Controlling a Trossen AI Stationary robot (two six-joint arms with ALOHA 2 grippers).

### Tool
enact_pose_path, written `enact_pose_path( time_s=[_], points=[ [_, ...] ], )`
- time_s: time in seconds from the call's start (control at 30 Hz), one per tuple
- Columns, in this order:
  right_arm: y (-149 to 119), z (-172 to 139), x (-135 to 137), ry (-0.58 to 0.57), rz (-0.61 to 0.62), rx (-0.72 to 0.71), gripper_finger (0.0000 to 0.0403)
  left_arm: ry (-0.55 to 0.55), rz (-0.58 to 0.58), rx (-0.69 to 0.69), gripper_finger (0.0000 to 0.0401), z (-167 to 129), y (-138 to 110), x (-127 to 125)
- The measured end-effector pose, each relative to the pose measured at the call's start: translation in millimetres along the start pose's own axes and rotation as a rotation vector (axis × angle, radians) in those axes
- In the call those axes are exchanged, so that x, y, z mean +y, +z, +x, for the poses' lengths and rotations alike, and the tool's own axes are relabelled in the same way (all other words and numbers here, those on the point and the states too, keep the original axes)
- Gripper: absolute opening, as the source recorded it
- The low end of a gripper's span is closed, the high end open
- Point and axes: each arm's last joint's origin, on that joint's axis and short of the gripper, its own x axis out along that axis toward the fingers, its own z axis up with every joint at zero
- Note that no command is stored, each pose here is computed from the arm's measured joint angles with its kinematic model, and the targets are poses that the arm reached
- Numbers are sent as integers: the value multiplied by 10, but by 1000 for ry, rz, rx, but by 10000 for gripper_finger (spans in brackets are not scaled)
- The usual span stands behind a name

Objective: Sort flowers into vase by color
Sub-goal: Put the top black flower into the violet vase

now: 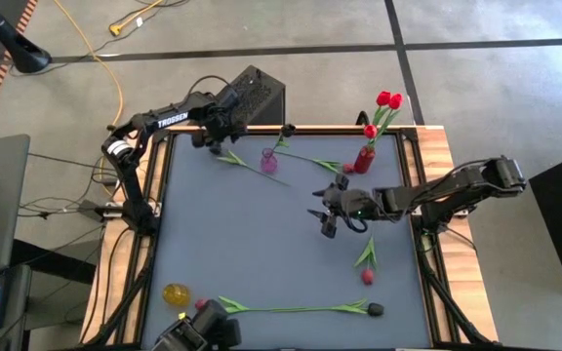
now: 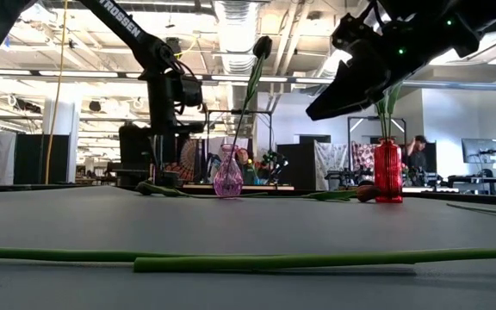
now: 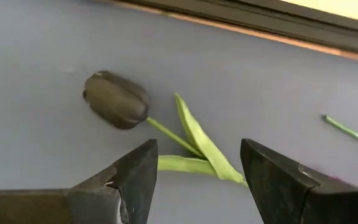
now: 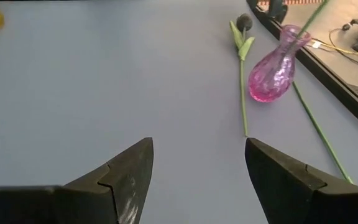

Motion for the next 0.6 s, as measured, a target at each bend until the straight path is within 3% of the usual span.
enact_pose_path(
  time_s=[0.27, 0.6],
  points=[
    [-2, -5, 13, 6, -45, 0, 282, 51, -140, 34, 217, -1, -119, -14],
    [0, -3, 9, 5, -84, -1, 282, 68, -304, -31, 217, 66, -322, -188]
  ],
)
